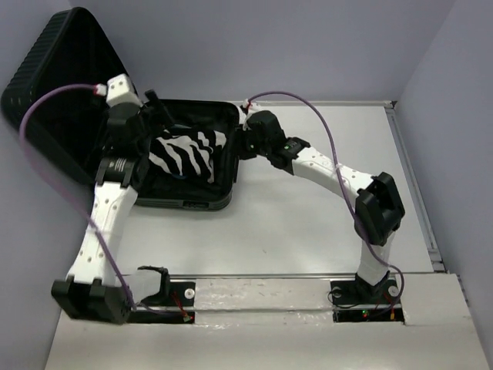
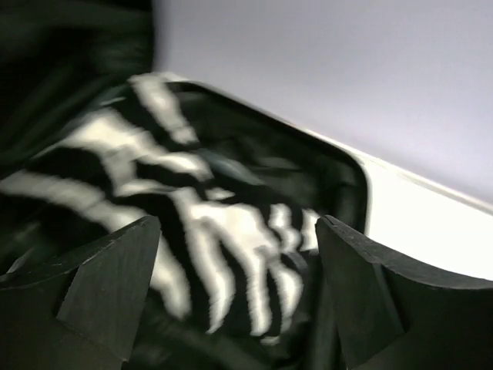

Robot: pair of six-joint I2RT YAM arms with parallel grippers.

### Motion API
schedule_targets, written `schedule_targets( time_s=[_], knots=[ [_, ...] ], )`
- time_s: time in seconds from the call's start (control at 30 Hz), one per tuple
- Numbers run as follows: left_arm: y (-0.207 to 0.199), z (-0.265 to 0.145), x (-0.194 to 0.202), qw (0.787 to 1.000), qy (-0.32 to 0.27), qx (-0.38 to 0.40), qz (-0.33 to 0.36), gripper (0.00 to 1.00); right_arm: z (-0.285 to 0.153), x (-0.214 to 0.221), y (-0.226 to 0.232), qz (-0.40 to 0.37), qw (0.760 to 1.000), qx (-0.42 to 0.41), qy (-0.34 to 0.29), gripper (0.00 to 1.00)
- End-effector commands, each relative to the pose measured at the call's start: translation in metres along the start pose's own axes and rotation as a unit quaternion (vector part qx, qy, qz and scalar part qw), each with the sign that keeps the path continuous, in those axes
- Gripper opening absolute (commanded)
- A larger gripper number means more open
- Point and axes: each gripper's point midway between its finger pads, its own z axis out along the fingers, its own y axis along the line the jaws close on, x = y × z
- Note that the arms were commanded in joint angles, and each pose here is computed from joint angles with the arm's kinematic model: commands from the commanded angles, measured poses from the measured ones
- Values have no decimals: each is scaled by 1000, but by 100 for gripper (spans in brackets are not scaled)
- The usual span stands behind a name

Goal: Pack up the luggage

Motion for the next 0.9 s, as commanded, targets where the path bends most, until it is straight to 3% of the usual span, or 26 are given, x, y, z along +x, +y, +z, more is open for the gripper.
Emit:
schedule_targets(
  time_s=[0.0, 0.13, 0.17, 0.23, 0.27, 0.4, 0.47, 0.53, 0.63, 0.73, 0.87],
  knots=[
    [94, -77, -29, 973, -126, -191, -18, 93, -35, 15, 14, -23, 998, -57, -10, 14],
    [162, -121, -14, 932, -132, -337, 6, 94, -45, 40, 12, -20, 996, -86, 7, 18],
    [187, -134, -11, 916, -135, -378, 7, 94, -49, 47, 5, -15, 996, -83, 12, 22],
    [201, -143, -13, 903, -156, -401, -1, 95, -53, 47, 15, -17, 993, -115, 5, 30],
    [218, -145, -8, 888, -156, -432, -3, 96, -56, 48, 15, -19, 992, -127, 10, 39],
    [244, -122, -19, 867, -124, -483, -5, 97, -57, 48, 0, -8, 992, -125, 13, 54],
    [249, -105, -22, 862, -106, -495, 6, 97, -57, 49, -9, -1, 992, -124, 17, 55],
    [242, -96, -48, 869, -126, -478, 22, 97, -56, 51, -13, 6, 991, -132, 24, 55],
    [240, -93, -71, 863, -137, -485, 26, 96, -56, 54, -9, 7, 989, -147, 31, 55],
    [242, -67, -65, 870, -108, -480, 43, 94, -51, 57, -12, 8, 990, -140, 33, 56],
    [249, -57, -60, 862, -94, -495, 52, 77, -49, 58, -16, 7, 991, -130, 32, 59]
  ],
)
